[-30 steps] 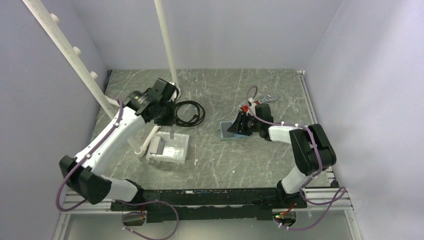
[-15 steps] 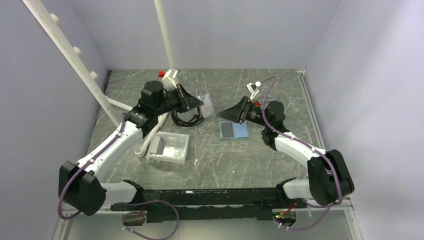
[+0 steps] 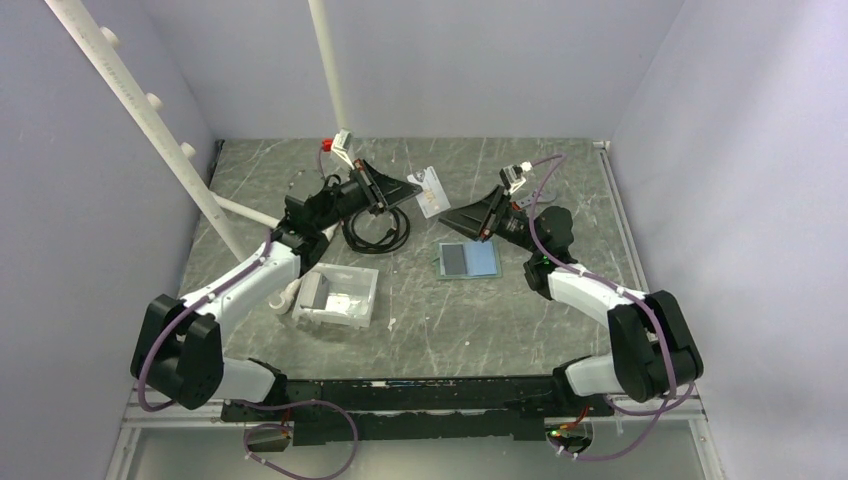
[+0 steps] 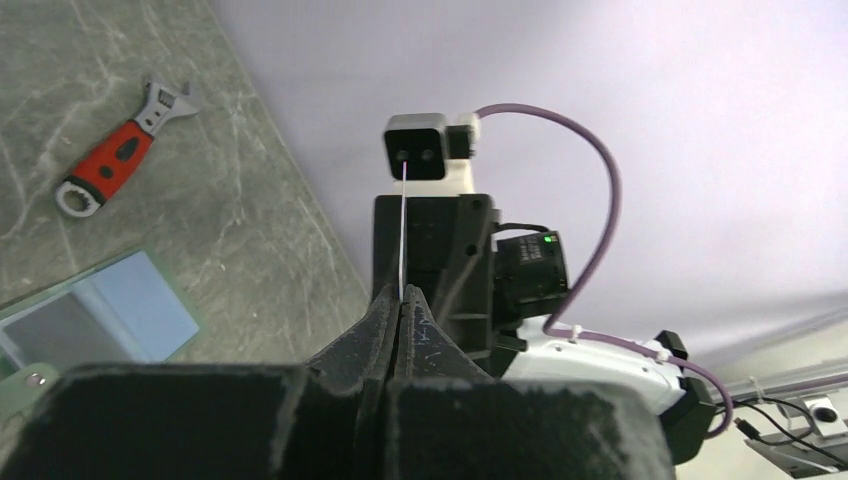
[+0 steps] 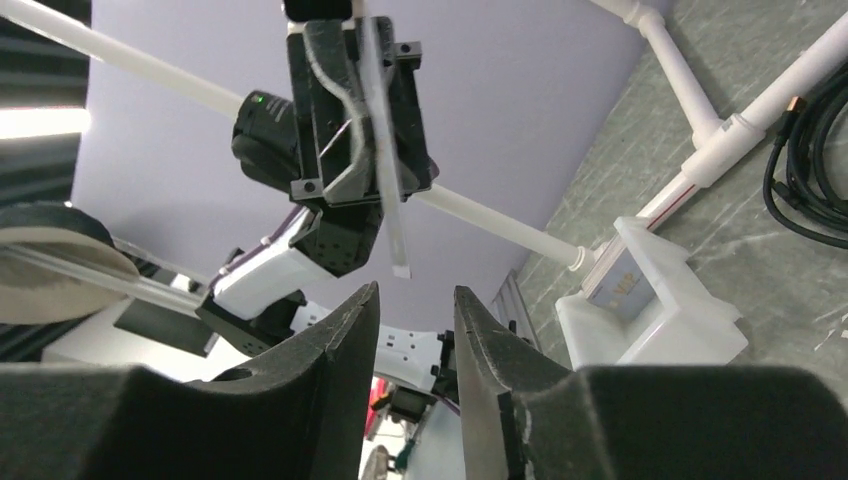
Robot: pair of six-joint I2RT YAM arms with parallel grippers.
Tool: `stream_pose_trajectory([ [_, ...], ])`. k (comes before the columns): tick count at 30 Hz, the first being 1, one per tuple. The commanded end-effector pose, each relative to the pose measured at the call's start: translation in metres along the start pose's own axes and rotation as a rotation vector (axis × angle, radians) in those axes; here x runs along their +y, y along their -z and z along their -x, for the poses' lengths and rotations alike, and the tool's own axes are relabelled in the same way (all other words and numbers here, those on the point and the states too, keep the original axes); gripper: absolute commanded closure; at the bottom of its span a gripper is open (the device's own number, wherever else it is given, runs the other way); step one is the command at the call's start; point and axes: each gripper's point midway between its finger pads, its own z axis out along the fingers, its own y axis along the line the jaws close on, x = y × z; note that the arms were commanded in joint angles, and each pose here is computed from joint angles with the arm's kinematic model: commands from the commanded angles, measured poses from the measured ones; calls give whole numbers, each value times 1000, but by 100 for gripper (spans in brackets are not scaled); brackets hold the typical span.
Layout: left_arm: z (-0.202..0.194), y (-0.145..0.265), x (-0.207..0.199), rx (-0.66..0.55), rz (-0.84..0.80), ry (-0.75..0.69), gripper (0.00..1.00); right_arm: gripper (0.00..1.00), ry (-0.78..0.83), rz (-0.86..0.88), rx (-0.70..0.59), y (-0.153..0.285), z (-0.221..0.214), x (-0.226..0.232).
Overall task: Put the credit cards into the card holder
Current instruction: Pick up the credit card from the storage box.
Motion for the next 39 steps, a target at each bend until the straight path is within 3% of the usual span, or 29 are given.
stream_pose_trajectory([
  [1,3,-1,-24,-3,-108,-20,100,65,5,58,-69,4,16,8],
  [14,-6,-8,-10,15,-110,14,100,70,26,98,-79,8,23,11],
  [23,3,0,-22,-8,-83,-43,100,55,66,63,-141,34,34,10],
  [28,-1,-3,-25,23,-116,-17,100,50,103,84,-89,25,29,22],
  [32,-9,-10,-26,40,-155,17,100,53,94,113,-53,19,24,25],
  [39,-18,-16,-23,60,-154,21,100,71,58,142,-62,17,22,22],
])
